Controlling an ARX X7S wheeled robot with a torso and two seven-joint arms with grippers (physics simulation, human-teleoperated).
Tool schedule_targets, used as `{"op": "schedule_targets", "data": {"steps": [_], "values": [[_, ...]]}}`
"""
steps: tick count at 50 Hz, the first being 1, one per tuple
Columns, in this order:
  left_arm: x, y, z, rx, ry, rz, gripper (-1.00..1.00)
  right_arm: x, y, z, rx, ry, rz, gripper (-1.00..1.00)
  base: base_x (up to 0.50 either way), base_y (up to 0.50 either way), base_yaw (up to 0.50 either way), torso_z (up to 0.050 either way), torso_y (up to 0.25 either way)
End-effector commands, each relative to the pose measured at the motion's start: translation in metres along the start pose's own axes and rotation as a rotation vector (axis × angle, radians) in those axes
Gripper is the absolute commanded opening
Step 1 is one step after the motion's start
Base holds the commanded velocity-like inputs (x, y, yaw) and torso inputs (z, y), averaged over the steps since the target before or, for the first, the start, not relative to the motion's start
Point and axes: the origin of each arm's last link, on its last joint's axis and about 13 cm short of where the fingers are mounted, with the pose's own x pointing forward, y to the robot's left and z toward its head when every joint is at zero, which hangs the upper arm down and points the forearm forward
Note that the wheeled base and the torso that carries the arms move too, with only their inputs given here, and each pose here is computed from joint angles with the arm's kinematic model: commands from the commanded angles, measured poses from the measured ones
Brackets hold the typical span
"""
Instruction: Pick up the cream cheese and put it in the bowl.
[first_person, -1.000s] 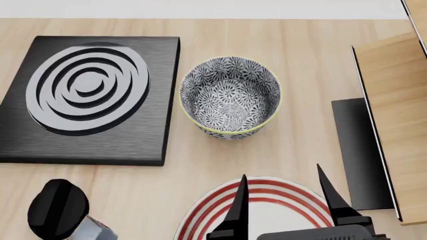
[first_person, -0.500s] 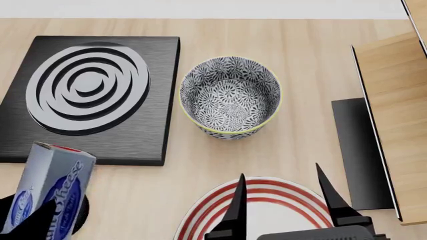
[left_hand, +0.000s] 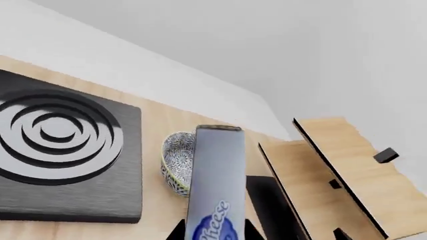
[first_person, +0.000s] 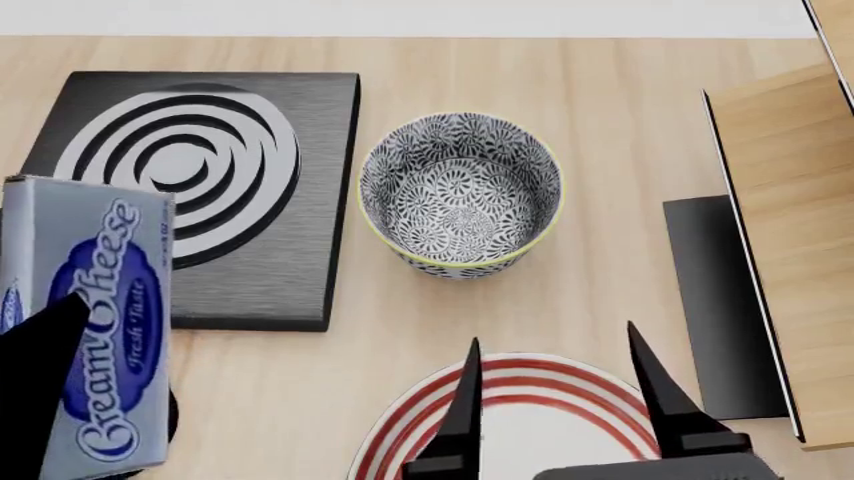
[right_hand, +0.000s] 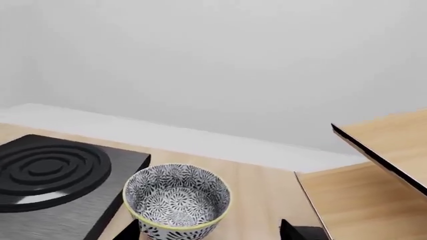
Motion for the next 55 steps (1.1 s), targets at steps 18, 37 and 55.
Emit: {"op": "schedule_targets", "data": {"steps": [18,37,55], "values": [[0.000,-0.016,0.031,-0.474,-0.305,-0.107,-1.00,-0.006,0.005,0.021,0.478,-0.048,0.104,1.00,0.00,0.00,0.00,0.000,0.000],[0.014,-0.024,0.026,-0.688,-0.248,-0.403,-1.00,-0.006,0.002,0.025,0.567,-0.130,0.090,1.00,0.00,0.00,0.00,0.000,0.000],[0.051,-0.004,-0.008,-0.868,-0.200,-0.579,-1.00,-0.009,0.003,0.030,0.632,-0.179,0.141,1.00,0.00,0.00,0.00,0.000,0.001]]}}
